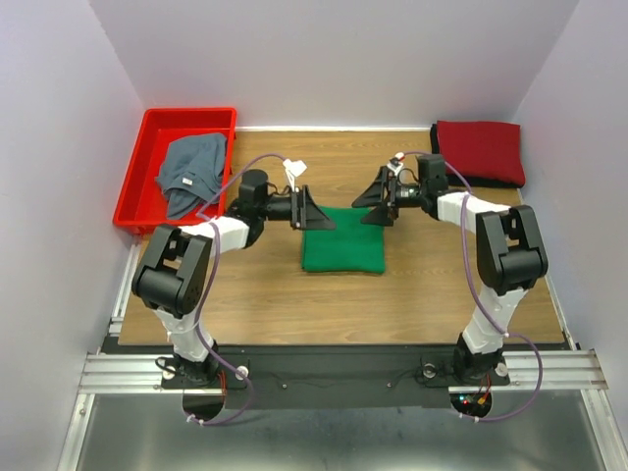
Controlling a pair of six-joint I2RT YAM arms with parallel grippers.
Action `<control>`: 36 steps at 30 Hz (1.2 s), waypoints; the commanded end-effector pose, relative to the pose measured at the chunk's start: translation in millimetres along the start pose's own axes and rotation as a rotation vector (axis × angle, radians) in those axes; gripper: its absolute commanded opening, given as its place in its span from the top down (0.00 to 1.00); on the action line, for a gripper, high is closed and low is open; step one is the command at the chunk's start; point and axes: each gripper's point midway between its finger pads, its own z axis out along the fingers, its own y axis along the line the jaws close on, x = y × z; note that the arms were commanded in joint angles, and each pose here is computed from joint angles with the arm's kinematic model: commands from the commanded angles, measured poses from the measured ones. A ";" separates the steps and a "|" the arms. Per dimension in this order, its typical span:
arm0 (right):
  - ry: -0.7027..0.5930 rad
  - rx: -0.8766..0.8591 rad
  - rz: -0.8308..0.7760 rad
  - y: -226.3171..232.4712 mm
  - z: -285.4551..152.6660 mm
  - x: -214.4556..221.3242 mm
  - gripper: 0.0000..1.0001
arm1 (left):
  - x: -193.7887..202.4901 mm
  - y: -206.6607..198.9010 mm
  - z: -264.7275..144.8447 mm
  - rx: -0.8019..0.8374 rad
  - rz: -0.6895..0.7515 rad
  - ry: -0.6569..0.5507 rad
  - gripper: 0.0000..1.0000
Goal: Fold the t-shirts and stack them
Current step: Fold the tshirt
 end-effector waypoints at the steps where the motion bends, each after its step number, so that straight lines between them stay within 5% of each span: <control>1: 0.076 -0.004 0.070 -6.6 11.9 35.2 0.04 | 26.6 7.9 11.7 0.026 -0.092 0.042 0.36; 6: 0.088 0.049 0.086 -44.4 21.3 44.7 0.44 | 34.4 36.3 21.4 0.023 -0.165 0.038 0.63; 10: 0.105 0.092 0.119 -80.3 26.8 51.2 0.88 | 43.1 68.8 23.5 -0.021 -0.247 0.049 0.76; 11: 0.100 0.104 0.118 -87.1 25.7 51.2 0.92 | 43.8 80.7 23.4 -0.045 -0.243 0.039 0.81; 18: 0.051 0.229 0.075 -108.1 -1.2 33.9 0.93 | 47.0 137.8 -8.4 -0.324 -0.257 0.033 0.96; 27: 0.101 0.075 -0.017 -10.6 -0.5 51.4 0.93 | 58.9 16.8 12.3 -0.048 0.005 0.162 0.98; 36: 0.231 0.113 0.017 -35.1 34.9 102.6 0.93 | 88.6 42.1 29.4 -0.100 -0.077 0.209 0.98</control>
